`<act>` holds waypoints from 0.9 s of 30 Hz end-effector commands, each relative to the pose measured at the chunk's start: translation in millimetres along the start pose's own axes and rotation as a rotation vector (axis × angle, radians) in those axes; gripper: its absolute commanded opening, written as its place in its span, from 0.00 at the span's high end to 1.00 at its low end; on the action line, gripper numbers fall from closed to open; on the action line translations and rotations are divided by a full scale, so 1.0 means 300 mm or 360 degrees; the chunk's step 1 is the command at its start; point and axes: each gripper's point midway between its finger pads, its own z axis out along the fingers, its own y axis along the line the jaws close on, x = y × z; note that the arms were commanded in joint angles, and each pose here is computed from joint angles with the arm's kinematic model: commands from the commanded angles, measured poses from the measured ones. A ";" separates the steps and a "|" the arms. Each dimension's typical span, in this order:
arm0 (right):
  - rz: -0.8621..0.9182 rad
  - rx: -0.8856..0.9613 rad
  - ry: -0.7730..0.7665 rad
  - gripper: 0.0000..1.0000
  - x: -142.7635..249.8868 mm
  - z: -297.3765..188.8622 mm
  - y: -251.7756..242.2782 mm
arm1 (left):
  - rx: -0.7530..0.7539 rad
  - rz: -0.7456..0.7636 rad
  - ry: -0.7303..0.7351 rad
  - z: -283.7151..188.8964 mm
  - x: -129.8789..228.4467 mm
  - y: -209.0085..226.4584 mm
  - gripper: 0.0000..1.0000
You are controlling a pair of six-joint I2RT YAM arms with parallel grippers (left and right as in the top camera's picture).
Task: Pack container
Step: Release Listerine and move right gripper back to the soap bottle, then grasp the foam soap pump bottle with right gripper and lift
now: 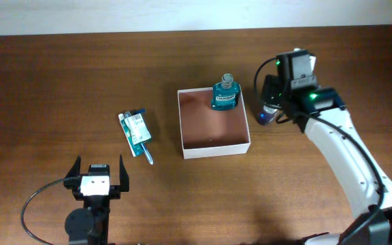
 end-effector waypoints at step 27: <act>0.0025 0.0050 -0.0010 0.42 0.090 0.178 0.017 | -0.0004 0.0027 -0.0002 0.001 0.004 -0.001 0.01</act>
